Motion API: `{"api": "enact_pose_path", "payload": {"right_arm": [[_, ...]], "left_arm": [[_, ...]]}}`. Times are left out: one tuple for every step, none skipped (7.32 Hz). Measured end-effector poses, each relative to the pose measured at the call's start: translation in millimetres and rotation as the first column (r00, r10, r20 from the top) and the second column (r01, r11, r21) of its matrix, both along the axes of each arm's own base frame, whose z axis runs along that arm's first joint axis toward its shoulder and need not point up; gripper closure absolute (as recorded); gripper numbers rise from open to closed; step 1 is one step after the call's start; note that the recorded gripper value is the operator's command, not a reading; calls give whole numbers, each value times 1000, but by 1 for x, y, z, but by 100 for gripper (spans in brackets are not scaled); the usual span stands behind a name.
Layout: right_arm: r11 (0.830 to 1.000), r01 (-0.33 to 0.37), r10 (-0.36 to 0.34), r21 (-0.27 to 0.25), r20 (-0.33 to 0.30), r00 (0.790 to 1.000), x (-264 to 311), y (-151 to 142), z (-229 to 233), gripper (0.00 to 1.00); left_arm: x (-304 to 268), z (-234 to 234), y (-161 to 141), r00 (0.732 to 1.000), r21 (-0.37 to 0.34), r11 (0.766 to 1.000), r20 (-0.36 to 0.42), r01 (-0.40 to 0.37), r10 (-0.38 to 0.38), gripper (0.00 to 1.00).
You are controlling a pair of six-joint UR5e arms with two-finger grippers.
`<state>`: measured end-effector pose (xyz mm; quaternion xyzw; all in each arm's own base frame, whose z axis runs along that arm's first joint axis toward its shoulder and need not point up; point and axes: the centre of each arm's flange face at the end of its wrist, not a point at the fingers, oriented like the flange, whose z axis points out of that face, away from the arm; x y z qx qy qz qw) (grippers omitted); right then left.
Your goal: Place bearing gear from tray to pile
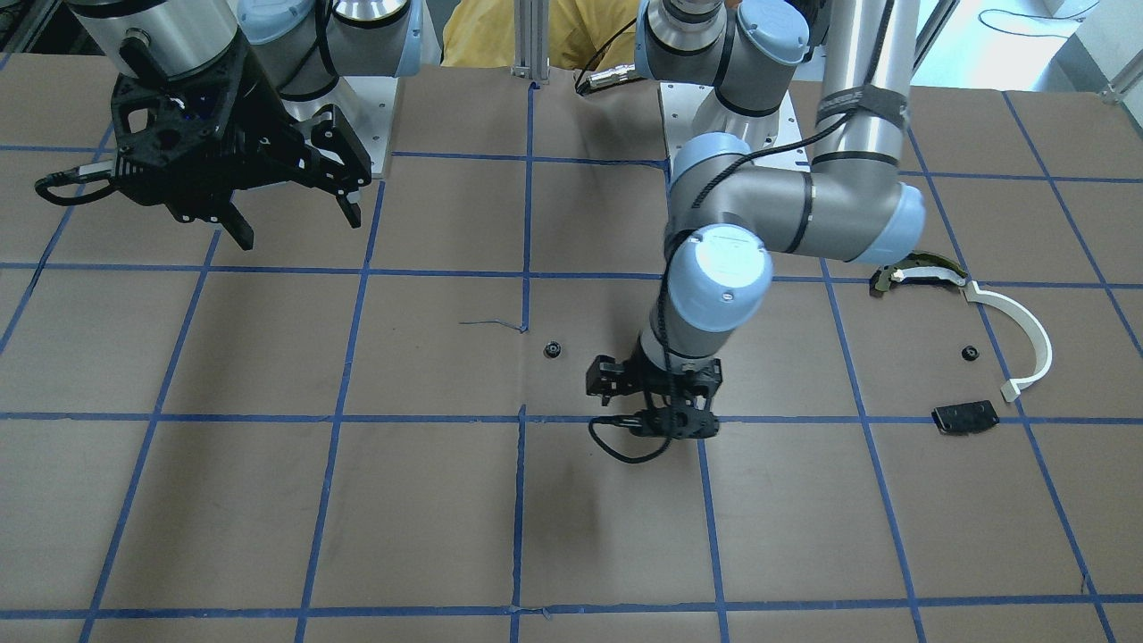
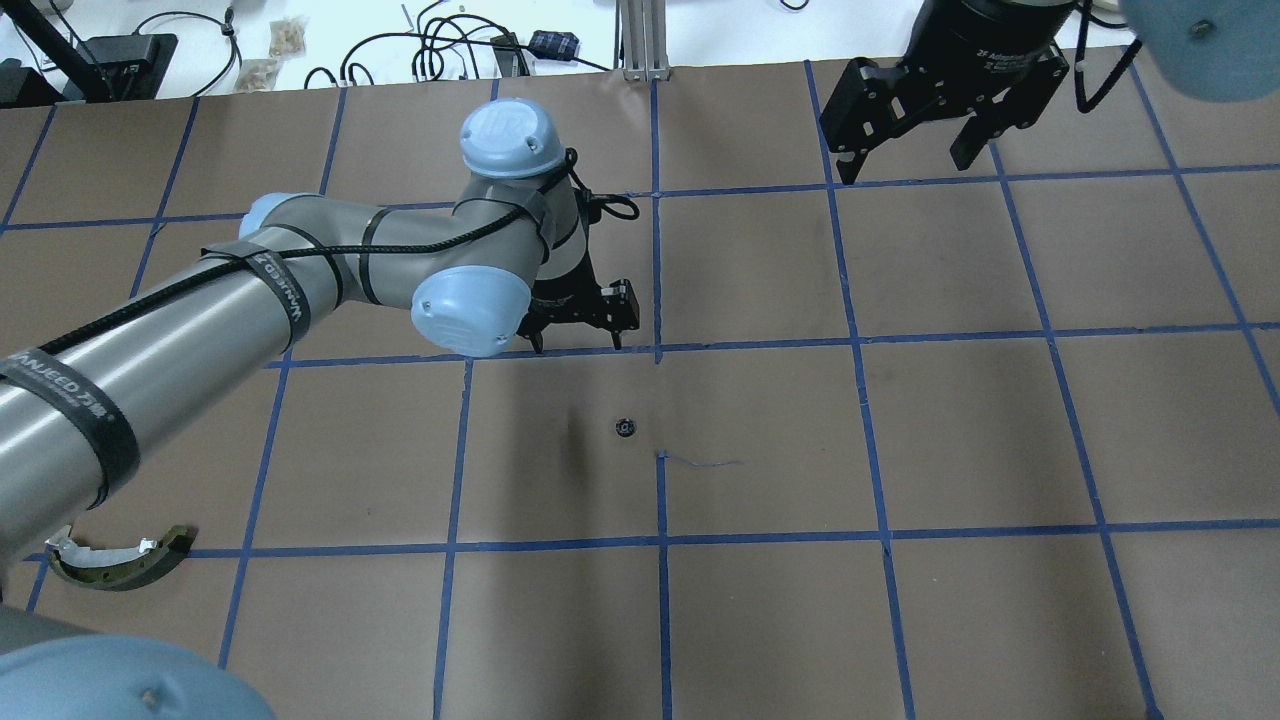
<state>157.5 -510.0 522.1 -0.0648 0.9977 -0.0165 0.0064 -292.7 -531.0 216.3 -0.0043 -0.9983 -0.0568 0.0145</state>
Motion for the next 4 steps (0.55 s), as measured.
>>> {"api": "enact_pose_path", "payload": {"right_arm": [[999, 24, -22, 31, -75, 997, -4, 7, -7, 0], [998, 34, -28, 56, -107, 994, -6, 11, -19, 0], [998, 38, -32, 50, -112, 993, -6, 11, -35, 0], [999, 42, -41, 9, -88, 995, -6, 7, -49, 0]], "left_arm": [[-10, -15, 13, 1000, 31, 1000, 11, 3, -4, 0], [-16, -26, 21, 1000, 56, 998, 21, 5, -6, 0], [-25, -36, 27, 999, 76, 997, 30, 12, -15, 2], [-33, -45, 33, 999, 91, 996, 37, 23, -27, 7]]}}
